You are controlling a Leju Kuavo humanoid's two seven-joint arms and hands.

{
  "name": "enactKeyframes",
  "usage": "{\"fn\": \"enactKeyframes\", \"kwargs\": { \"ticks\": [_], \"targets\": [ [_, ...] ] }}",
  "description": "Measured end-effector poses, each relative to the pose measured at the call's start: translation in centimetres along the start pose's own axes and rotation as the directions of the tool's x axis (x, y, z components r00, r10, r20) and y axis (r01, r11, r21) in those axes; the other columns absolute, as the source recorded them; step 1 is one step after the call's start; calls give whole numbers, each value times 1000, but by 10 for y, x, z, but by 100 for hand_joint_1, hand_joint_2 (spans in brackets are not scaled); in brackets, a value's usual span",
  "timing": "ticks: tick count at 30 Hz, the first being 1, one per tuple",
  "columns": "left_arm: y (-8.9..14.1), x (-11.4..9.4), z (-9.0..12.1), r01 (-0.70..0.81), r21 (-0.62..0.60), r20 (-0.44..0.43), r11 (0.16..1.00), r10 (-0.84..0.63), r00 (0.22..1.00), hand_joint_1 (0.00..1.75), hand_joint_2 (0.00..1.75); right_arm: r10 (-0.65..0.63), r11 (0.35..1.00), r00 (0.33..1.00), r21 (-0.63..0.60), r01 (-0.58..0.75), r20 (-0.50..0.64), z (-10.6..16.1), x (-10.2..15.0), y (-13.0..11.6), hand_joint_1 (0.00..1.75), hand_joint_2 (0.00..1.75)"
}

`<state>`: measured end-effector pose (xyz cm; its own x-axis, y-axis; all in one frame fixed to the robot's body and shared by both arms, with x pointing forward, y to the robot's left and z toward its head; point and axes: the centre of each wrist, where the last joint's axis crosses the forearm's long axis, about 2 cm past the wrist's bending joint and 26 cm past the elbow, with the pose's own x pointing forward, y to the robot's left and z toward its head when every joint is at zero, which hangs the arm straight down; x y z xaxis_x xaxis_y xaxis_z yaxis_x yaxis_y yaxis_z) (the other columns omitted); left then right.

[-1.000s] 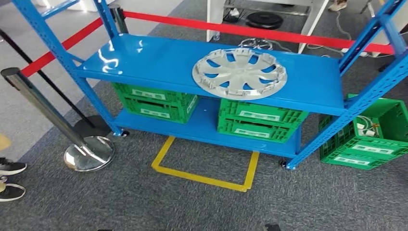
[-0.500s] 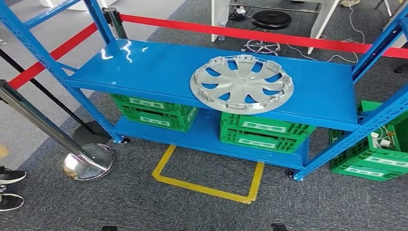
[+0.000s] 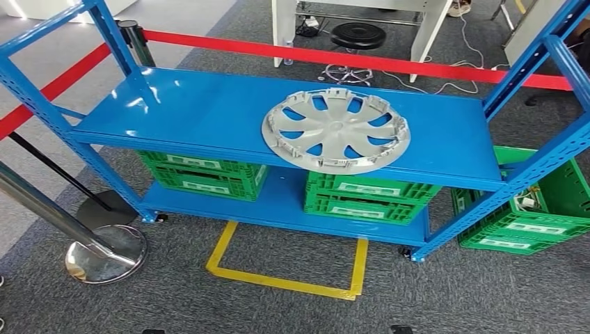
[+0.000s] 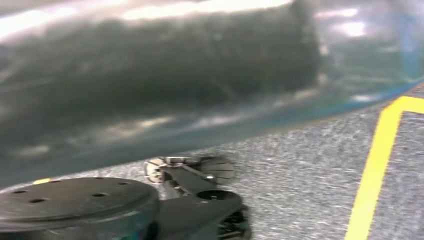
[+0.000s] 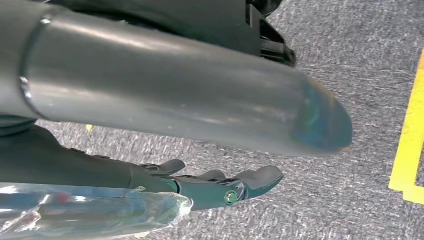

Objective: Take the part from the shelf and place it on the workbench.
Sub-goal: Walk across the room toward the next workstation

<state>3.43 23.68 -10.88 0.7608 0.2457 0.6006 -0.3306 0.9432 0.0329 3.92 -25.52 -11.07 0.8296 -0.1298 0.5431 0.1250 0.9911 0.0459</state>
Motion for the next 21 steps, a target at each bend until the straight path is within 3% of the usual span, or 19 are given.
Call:
{"fn": "enactKeyframes", "kwargs": {
  "ticks": [21],
  "targets": [
    [0,-1,1,-7,-5,-4,1000,7,1000,0,0,-11,1000,1000,-11,11,8,-2,3,-1,0,0]
  ]
}}
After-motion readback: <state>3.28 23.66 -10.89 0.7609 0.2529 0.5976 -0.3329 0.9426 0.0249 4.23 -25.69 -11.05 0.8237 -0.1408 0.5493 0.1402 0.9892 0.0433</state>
